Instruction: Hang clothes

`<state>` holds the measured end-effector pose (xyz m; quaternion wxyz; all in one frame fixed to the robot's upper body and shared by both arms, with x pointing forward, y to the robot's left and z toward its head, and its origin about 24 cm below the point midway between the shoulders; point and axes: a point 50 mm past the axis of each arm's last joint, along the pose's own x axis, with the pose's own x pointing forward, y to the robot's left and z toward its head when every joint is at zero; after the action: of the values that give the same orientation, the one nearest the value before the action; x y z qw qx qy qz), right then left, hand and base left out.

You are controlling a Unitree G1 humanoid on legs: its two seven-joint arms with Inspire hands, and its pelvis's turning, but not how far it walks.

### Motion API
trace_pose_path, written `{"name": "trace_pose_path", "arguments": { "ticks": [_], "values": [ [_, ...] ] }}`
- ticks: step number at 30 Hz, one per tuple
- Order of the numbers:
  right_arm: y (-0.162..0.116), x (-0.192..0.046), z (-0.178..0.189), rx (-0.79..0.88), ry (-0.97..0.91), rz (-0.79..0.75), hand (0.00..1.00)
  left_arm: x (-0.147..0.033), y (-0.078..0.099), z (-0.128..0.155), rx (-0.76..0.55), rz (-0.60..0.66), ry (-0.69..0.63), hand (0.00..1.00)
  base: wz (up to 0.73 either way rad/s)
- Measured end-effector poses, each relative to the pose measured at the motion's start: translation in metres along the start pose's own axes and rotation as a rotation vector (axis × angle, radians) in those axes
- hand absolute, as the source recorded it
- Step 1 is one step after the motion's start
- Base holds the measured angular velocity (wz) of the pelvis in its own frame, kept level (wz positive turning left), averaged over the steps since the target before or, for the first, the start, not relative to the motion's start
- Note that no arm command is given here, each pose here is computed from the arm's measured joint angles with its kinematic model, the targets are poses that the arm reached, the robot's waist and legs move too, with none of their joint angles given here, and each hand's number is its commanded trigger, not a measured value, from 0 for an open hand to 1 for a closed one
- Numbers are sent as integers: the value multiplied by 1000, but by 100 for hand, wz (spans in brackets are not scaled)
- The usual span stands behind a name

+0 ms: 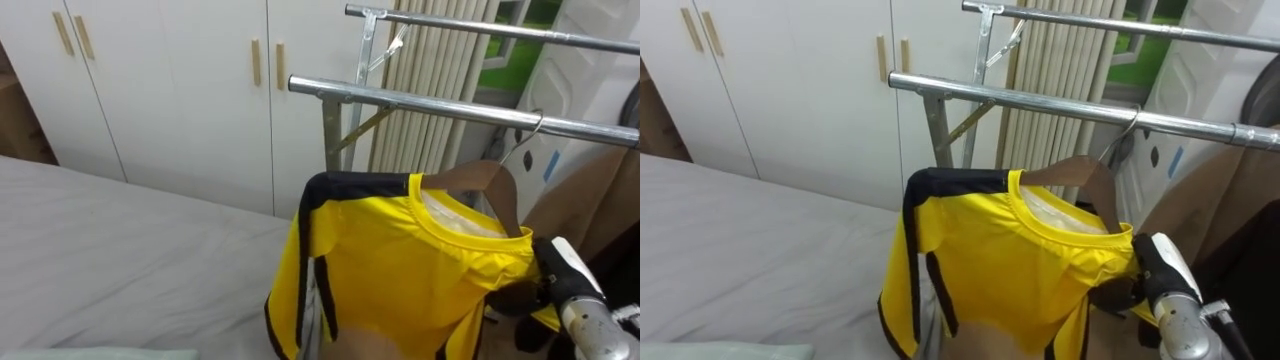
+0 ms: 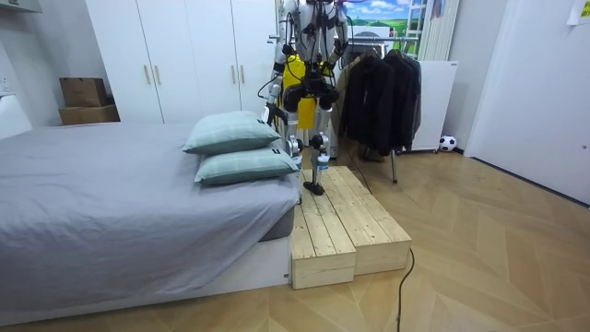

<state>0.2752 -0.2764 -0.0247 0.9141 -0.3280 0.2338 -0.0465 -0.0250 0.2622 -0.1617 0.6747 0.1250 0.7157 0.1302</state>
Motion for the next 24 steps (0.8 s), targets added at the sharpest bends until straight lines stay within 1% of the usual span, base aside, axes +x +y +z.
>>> {"name": "trace_pose_path", "arguments": {
  "ticks": [16, 17, 18, 19, 24],
  "values": [
    [2, -2, -4, -3, 10, 6, 100, 0, 0, -1, 1, -1, 6, 0, 1],
    [2, -2, -4, -3, 11, 6, 96, 0, 0, -1, 1, -1, 6, 0, 0],
    [2, -2, -4, -3, 11, 6, 54, 0, 0, -1, 1, -1, 6, 0, 0],
    [2, -2, -4, -3, 11, 6, 0, 0, 0, -1, 1, -1, 6, 0, 0],
    [2, -2, -4, -3, 13, 6, 0, 0, 0, -1, 1, -1, 6, 0, 0]
  ]
}}
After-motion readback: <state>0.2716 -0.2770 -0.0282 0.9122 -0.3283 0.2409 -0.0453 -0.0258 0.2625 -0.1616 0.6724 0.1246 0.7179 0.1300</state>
